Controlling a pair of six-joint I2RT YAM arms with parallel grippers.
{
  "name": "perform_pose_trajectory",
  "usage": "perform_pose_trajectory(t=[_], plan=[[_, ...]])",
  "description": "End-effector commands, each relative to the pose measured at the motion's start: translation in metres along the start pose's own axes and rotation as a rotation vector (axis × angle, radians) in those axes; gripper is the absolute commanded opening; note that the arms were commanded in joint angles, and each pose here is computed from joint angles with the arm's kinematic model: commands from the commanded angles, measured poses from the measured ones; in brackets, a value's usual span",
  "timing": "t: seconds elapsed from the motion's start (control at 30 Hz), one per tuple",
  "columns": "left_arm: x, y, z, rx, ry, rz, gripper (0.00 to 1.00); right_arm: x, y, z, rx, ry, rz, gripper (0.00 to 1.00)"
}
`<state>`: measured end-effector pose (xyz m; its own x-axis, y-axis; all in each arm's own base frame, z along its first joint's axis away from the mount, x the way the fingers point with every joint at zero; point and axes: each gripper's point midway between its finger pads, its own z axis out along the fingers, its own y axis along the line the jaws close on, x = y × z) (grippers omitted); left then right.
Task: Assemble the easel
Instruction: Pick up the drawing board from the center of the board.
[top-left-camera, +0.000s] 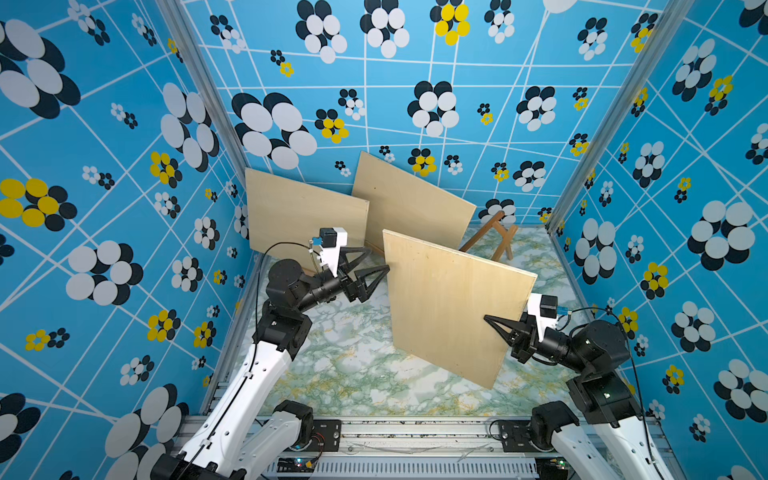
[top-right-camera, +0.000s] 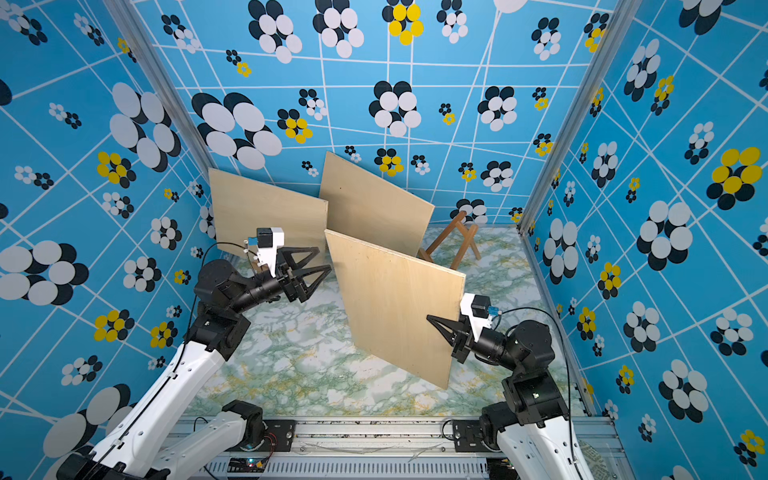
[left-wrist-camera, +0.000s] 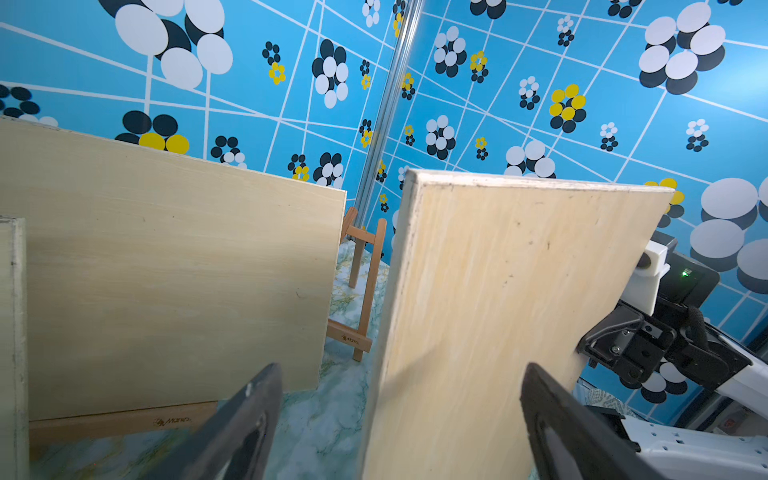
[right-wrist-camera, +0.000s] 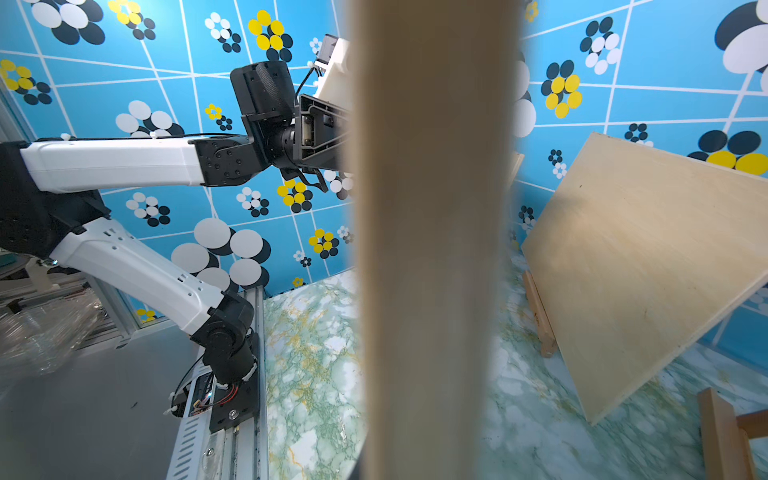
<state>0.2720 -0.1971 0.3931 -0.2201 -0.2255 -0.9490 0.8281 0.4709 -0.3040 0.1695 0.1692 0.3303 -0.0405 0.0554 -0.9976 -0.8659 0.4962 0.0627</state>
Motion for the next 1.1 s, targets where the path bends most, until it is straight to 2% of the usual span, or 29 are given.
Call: perform_pose_trajectory(t=[0.0,0.27,0.53,0.67,0.9,1.07], plan=[[-0.006,0.004,-0.006,-0.036,-0.016,0.015,0.91,-0.023,-0.003,-0.011,0.087,-0.023,-0.034,0.0],[-0.004,0.012,-0.017,-0.061,-0.018,-0.003,0.91,-0.048,-0.01,-0.047,0.323,0.006,-0.071,0.0],[0.003,0.02,-0.021,-0.062,-0.016,-0.031,0.91,-0.049,-0.037,-0.082,0.597,0.071,-0.097,0.0],[0.008,0.023,-0.025,-0.067,-0.014,-0.037,0.91,-0.051,-0.049,-0.092,0.689,0.058,-0.107,0.0],[0.017,0.026,-0.03,-0.073,-0.005,-0.075,0.9,-0.047,-0.064,-0.099,0.778,0.051,-0.103,0.0],[0.055,0.016,-0.017,-0.074,0.085,-0.196,0.89,-0.049,-0.073,-0.093,0.789,0.017,-0.065,0.0]])
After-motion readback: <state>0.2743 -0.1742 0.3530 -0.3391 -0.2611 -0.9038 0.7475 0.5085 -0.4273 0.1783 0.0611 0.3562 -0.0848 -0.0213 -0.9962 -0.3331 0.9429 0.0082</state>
